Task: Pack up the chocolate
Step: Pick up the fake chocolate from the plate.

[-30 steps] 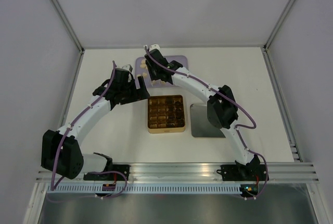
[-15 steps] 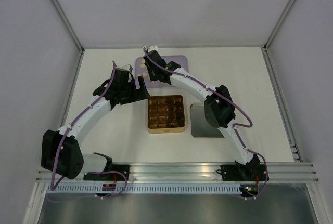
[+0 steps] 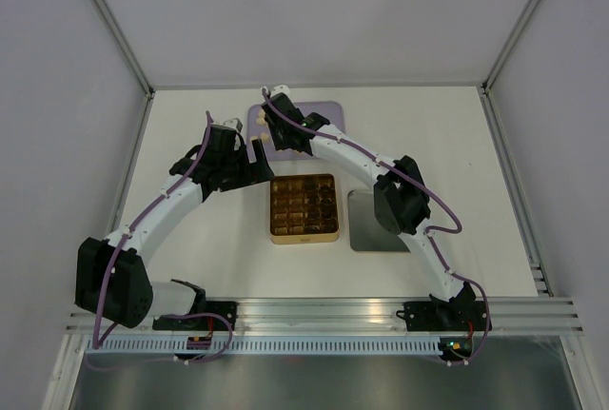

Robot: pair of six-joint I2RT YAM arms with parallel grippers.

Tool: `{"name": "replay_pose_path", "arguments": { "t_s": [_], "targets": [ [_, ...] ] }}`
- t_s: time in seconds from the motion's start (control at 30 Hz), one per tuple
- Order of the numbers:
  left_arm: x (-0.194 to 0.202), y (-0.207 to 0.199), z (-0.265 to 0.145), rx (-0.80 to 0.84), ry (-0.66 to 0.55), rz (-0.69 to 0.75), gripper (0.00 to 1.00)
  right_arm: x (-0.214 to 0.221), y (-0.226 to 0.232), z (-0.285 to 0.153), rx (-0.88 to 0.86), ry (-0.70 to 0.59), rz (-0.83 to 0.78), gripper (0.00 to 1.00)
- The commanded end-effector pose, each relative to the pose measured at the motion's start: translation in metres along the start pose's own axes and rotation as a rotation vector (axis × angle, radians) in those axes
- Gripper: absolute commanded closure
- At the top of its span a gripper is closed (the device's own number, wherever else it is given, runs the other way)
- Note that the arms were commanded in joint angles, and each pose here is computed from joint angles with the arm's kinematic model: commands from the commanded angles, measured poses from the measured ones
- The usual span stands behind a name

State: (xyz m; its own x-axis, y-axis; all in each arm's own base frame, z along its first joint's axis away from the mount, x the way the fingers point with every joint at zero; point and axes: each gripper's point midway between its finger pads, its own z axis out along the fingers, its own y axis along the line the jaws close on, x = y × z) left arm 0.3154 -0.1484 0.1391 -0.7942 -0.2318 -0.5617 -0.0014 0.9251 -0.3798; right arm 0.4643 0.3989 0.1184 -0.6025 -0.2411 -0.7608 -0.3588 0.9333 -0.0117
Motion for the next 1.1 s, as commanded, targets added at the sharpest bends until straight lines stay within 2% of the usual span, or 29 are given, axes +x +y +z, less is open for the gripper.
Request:
{"name": "replay_pose_path", "arguments": {
  "t_s": [0.0, 0.6, 1.07],
  "targets": [
    [-0.011, -0.005, -0.006, 0.019, -0.040, -0.004, 0.01, -0.038, 0.002, -0.031, -0.014, -0.077, 0.034, 0.63],
    [-0.010, -0.005, -0.006, 0.023, -0.039, -0.004, 0.00, -0.043, 0.007, -0.048, -0.061, -0.069, 0.040, 0.62],
    [-0.011, -0.005, -0.006, 0.026, -0.041, -0.004, 0.00, -0.035, 0.006, -0.034, -0.043, -0.057, 0.029, 0.62]
  ]
}}
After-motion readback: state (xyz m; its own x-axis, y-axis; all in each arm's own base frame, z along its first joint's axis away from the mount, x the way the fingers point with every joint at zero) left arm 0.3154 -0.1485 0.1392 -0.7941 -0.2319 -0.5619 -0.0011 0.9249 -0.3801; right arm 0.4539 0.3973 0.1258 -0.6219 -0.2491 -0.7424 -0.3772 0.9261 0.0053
